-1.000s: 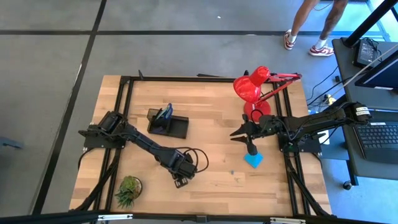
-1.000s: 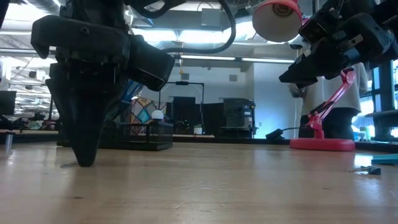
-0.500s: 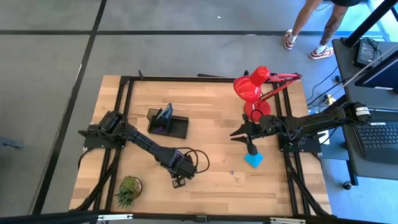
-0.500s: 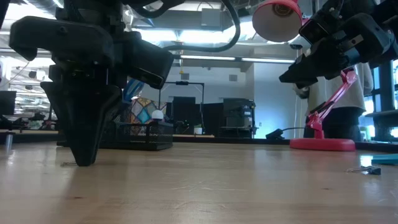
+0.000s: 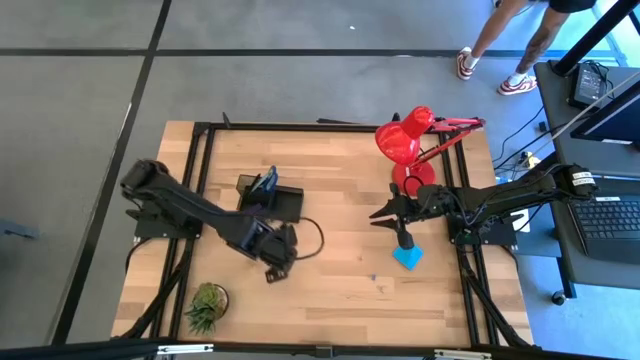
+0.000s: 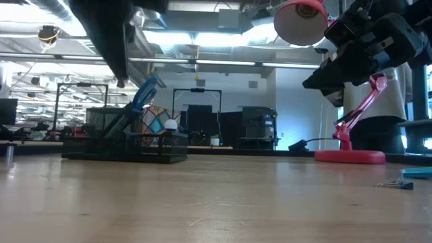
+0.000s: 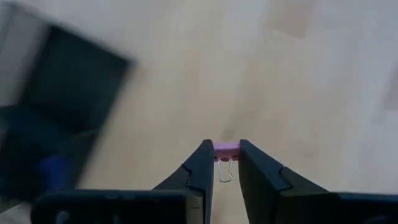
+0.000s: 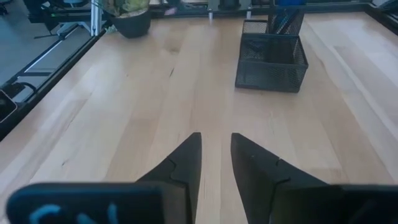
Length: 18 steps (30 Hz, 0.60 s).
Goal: Pick and place office supplies into organizer
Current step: Put the pink binder clip into the black desk organizer
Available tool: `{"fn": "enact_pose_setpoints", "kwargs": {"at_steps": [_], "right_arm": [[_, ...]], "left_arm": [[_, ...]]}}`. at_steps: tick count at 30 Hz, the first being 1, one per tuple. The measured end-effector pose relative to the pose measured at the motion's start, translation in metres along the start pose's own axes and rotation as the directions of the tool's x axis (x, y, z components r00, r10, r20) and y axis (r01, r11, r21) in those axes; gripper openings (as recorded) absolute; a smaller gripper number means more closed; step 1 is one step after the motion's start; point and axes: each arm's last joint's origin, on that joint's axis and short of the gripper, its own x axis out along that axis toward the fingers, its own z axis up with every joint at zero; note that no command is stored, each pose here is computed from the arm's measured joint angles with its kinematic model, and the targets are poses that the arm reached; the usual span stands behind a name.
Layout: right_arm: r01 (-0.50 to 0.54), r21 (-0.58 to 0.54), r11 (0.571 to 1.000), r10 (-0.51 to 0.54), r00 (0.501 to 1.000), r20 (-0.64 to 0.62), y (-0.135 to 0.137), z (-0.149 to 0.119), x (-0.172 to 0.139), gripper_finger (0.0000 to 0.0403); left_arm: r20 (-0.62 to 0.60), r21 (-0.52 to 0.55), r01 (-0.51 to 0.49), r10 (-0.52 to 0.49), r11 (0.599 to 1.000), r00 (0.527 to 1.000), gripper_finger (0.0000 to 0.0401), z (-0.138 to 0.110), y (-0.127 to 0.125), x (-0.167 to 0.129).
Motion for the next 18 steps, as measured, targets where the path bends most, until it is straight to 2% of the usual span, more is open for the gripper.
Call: {"fn": "enact_pose_setpoints", "kwargs": {"at_steps": [4,9,14,18], "right_arm": [[-0.001,0.003,1.000,0.001,1.000,0.009,0.000,0.001,0.000,0.0091],[-0.001,-0.002,1.000,0.001,1.000,0.028,0.000,0.003,0.000,0.0091],[0.000,-0.003,1.000,0.000,1.000,0.030,0.000,0.003,0.000,0.0090],[0.000,-0.003,1.000,0.000,1.000,0.030,0.000,0.003,0.000,0.0091]], "left_arm": [[0.031,-0.052,-0.140,0.142,0.989,0.989,0.0055,-0.006,0.028,-0.027],[-0.033,-0.139,-0.299,0.297,0.944,0.954,0.0054,-0.011,0.065,-0.042],[-0.063,-0.115,-0.369,0.364,0.922,0.929,0.0054,-0.016,0.092,-0.029],[-0.054,-0.092,-0.344,0.340,0.934,0.939,0.0054,-0.024,0.105,-0.011]]}}
